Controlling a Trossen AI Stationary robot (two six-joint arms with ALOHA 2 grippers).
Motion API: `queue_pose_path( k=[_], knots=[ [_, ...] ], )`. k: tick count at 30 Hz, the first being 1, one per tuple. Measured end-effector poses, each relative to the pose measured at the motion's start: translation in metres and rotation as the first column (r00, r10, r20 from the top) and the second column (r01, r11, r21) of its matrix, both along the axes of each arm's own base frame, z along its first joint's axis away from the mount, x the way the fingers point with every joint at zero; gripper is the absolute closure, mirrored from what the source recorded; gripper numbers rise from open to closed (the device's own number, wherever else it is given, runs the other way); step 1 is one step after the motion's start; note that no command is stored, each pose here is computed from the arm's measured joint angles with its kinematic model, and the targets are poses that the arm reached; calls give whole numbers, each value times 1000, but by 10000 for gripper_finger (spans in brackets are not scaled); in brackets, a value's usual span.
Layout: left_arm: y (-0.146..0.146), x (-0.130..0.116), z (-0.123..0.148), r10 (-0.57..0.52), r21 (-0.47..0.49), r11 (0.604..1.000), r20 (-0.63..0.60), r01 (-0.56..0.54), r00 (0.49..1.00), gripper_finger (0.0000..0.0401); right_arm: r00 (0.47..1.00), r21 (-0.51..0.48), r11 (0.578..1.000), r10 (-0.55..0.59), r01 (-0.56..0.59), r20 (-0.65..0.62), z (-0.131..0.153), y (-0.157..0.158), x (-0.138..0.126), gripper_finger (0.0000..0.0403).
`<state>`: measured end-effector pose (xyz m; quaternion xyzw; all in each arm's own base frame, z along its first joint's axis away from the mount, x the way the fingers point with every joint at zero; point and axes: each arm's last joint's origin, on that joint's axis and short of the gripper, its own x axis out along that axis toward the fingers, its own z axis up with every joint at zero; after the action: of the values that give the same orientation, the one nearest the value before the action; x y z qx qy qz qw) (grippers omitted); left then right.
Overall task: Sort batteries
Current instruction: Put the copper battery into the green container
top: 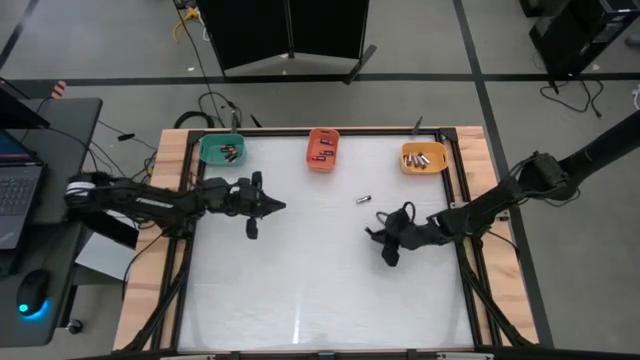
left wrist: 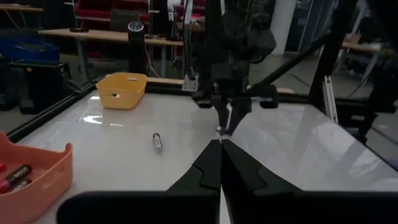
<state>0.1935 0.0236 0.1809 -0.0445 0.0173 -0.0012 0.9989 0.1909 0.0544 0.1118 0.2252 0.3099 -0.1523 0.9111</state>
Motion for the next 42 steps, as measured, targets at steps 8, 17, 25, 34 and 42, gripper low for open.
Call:
queue_pose_path(
  k=[8, 17, 25, 34, 42],
  knots=[
    [3, 19, -11, 1, -43, 999, 65, 2, 998, 389, 975, -142, 990, 4, 28, 223, 10, -6, 3, 343],
    [4, 67, 2, -123, -58, 990, 95, 129, 988, 382, 932, -293, 955, 71, 39, 355, 28, -5, 10, 343],
    [7, 118, 15, -175, -39, 982, 144, 183, 974, 342, 883, -407, 912, 156, 43, 443, 43, -3, 13, 343],
    [11, 164, 20, -193, -25, 979, 179, 200, 965, 279, 832, -510, 858, 236, 65, 502, 56, 0, 13, 343],
    [11, 191, 25, -230, -14, 971, 208, 238, 951, 239, 810, -549, 832, 268, 79, 522, 62, 2, 12, 343]
  ],
)
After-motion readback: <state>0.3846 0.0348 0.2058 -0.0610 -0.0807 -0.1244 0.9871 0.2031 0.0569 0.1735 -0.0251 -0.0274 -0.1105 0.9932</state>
